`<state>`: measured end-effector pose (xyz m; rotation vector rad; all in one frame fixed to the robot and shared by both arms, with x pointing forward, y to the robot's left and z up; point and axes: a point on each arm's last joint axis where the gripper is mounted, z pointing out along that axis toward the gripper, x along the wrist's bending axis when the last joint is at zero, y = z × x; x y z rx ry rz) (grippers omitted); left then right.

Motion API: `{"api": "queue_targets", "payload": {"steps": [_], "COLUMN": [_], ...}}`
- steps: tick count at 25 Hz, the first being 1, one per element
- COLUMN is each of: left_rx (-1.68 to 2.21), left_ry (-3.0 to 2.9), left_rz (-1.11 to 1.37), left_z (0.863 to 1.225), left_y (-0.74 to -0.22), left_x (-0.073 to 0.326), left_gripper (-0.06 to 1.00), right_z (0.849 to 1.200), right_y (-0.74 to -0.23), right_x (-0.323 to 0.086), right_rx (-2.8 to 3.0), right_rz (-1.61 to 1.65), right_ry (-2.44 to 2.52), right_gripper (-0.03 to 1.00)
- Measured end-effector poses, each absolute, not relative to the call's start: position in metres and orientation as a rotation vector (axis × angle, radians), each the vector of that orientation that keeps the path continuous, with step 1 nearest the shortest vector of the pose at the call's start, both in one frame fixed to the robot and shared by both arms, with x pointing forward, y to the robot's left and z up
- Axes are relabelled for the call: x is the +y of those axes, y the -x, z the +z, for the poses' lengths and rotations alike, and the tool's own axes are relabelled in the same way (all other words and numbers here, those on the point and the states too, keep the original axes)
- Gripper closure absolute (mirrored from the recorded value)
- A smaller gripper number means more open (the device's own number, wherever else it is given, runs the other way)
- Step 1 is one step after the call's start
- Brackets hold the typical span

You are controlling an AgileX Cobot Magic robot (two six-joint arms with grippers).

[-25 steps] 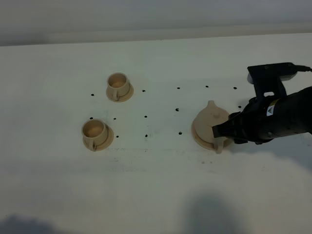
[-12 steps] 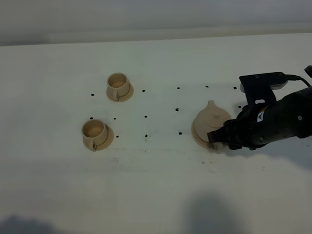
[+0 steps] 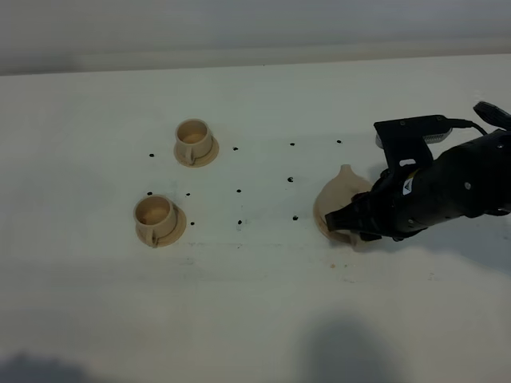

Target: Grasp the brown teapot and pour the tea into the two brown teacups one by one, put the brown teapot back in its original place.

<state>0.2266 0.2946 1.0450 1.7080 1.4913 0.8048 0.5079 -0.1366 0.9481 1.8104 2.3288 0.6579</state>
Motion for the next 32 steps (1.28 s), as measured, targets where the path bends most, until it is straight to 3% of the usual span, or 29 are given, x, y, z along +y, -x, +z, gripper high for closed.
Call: {"api": "queue_targets", "payload": {"steps": [32], "left_rx": [1.491], "left_ry": [-1.708], "left_rz": [0.805], "left_z": [1.045], "left_y": [-0.227], "left_x": [0.295], "left_gripper": [0.59], "right_z": [0.922], "right_y": [-0.522], "right_x": [-0.124], "right_rx": [2.401], "right_rz": [0.533], "right_ry": [-1.788], "right_gripper": [0.59]}}
